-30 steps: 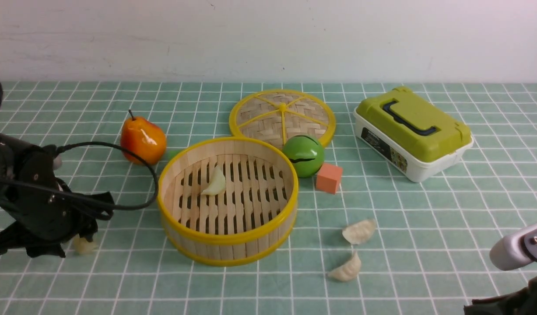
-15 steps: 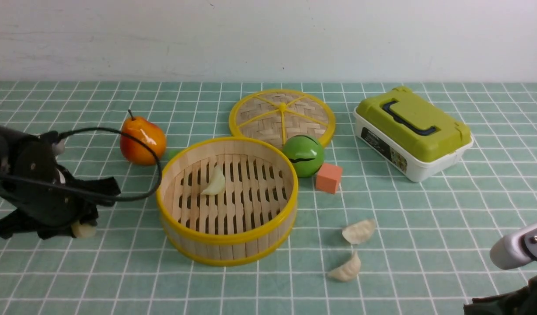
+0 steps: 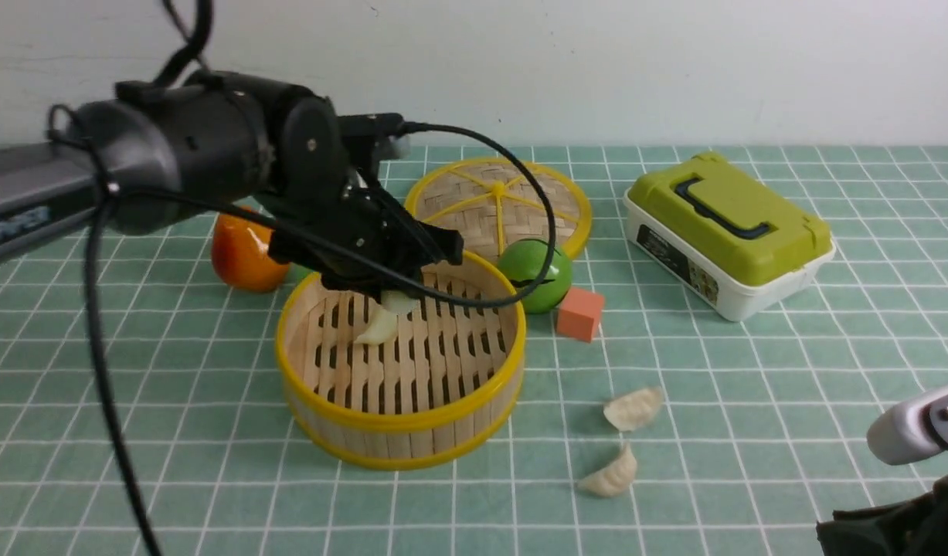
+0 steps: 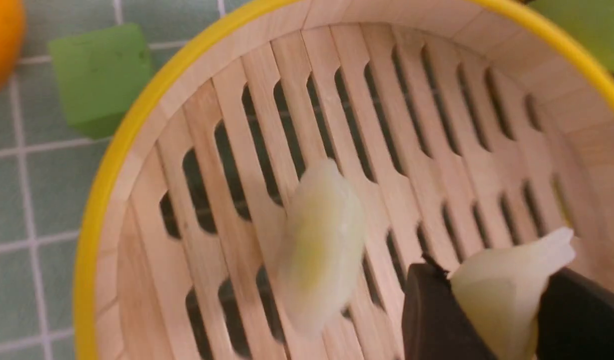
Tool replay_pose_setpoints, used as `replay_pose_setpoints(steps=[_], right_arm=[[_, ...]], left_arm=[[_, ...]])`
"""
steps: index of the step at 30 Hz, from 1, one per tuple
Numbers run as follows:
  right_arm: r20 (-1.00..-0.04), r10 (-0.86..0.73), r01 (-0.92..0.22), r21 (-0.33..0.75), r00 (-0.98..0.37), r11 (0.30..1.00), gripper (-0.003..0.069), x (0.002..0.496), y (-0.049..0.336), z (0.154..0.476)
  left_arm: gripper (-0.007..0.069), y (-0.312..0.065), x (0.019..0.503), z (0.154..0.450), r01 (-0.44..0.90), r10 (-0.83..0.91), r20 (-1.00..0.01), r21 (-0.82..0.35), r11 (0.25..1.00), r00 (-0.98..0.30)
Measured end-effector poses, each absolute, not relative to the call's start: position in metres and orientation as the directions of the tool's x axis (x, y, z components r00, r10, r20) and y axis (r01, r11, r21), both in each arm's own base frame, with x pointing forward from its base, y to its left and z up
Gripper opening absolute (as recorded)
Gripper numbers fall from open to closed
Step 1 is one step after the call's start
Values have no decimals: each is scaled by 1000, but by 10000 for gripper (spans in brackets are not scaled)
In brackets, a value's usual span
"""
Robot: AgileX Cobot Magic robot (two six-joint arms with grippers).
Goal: Put the dumplings into the steamer on the table with the blue tablecloth.
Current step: 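Place the dumpling into the bamboo steamer basket with the left gripper, then reach for and grasp a dumpling lying on the table beside the steamer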
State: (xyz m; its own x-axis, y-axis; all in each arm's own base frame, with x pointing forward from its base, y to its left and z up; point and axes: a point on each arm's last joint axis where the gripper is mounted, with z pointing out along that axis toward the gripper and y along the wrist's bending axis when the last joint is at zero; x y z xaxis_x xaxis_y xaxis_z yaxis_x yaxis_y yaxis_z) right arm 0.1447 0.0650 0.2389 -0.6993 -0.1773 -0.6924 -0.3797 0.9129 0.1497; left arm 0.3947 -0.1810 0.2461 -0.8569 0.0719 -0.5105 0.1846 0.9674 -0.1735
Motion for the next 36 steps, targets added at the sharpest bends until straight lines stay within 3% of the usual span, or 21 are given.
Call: replay_pose_setpoints(steps=[4,8,14,18,20,23,27,30,34,36], right_arm=[[-692,-180,-381,148,-699,913,116,145,65,239],[-692,-185,-383,142,-698,913,119,145,65,239],[-700,-176,-377,143,-693,915,127,146,65,239],[-718,-78,-317,205,-692,926,182,150,66,245],[-714,-26,-286,246,-699,926,262,157,69,254],[-689,-2,-264,275,-725,925,309,168,74,261],[-601,10,-220,309,-799,925,336,198,87,255],[-528,4,-195,321,-849,927,338,219,98,239],[-444,22,-156,360,-896,920,338,244,124,213],[-437,29,-150,369,-899,917,338,253,136,203]], left_arm=[[248,-193,420,220,188,105,-437,-151,971,-893],[312,-200,431,206,180,102,-400,-162,970,-911],[386,-201,430,206,173,98,-368,-179,968,-925],[393,-203,422,216,183,116,-339,-172,968,-934],[393,-208,412,244,210,135,-368,-173,962,-920],[393,-208,399,283,241,144,-431,-179,954,-891],[393,-192,365,359,279,147,-549,-165,946,-823],[393,-172,333,400,279,159,-572,-129,952,-805],[393,-147,289,431,276,158,-592,-113,955,-790],[393,-138,271,433,275,160,-588,-112,955,-793]])
